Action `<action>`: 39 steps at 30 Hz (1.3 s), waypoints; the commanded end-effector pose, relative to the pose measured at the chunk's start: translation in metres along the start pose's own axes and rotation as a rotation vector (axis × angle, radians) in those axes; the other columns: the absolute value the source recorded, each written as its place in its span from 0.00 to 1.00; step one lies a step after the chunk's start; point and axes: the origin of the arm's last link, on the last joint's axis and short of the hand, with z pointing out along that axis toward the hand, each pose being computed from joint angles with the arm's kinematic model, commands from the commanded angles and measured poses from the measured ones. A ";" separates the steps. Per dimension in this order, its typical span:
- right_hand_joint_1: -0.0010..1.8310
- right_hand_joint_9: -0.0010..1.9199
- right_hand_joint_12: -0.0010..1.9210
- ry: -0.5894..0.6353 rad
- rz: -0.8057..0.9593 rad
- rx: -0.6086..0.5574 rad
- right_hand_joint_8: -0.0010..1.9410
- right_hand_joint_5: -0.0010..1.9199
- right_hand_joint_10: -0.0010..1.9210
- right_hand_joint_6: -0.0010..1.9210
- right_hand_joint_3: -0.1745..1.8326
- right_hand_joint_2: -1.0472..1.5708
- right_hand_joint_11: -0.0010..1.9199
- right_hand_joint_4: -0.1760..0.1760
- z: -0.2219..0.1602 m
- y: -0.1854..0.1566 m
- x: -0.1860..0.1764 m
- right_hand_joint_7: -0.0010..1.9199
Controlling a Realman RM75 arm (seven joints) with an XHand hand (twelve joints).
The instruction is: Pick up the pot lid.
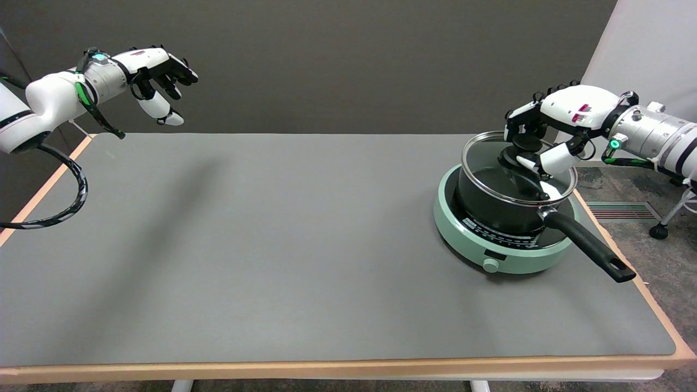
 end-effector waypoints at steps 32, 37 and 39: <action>0.66 0.47 0.63 0.034 -0.018 0.021 0.64 0.41 0.64 0.64 0.29 0.77 0.35 0.35 -0.006 -0.001 0.022 0.51; 0.66 0.47 0.62 0.092 -0.001 0.030 0.64 0.41 0.64 0.64 0.29 0.77 0.35 0.36 -0.013 0.002 0.044 0.51; 0.66 0.47 0.61 0.113 0.003 0.034 0.64 0.41 0.65 0.64 0.29 0.77 0.35 0.35 -0.015 0.002 0.052 0.50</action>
